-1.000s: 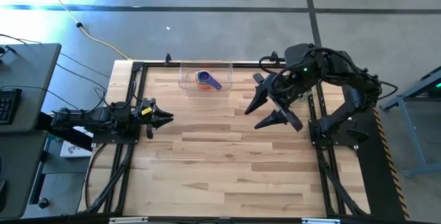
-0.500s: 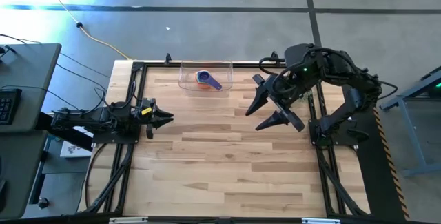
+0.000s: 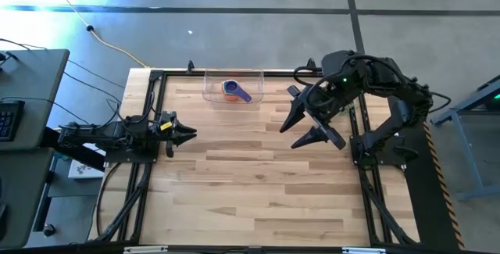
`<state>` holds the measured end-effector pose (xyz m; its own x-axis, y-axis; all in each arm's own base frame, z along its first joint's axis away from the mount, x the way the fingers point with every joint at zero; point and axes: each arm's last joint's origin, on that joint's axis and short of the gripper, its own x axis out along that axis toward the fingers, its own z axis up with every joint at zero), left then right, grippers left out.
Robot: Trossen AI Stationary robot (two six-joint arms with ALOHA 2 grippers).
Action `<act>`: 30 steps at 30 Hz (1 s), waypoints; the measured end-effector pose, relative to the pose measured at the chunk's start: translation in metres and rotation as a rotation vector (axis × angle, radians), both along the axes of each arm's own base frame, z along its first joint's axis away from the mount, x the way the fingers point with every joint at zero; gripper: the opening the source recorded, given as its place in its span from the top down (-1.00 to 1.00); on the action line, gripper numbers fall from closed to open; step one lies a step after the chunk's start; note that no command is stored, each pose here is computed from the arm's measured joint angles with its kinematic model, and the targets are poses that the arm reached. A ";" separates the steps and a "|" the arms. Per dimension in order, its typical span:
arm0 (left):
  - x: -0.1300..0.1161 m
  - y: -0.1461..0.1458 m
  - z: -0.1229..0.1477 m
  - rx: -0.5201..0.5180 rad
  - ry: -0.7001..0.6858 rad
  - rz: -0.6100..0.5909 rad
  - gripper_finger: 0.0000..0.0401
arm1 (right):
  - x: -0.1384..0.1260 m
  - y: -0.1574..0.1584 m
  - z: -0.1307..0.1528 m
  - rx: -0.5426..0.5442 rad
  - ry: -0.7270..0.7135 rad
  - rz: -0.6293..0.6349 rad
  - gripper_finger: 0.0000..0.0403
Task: Nest measuring cups in basket
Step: Return to Home Position
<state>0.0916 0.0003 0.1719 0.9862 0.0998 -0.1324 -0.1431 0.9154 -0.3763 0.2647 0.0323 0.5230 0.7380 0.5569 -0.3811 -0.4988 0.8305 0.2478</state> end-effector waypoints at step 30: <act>0.000 0.000 0.000 0.000 0.000 0.000 0.57 | 0.000 0.000 0.000 -0.014 -0.007 0.017 -0.14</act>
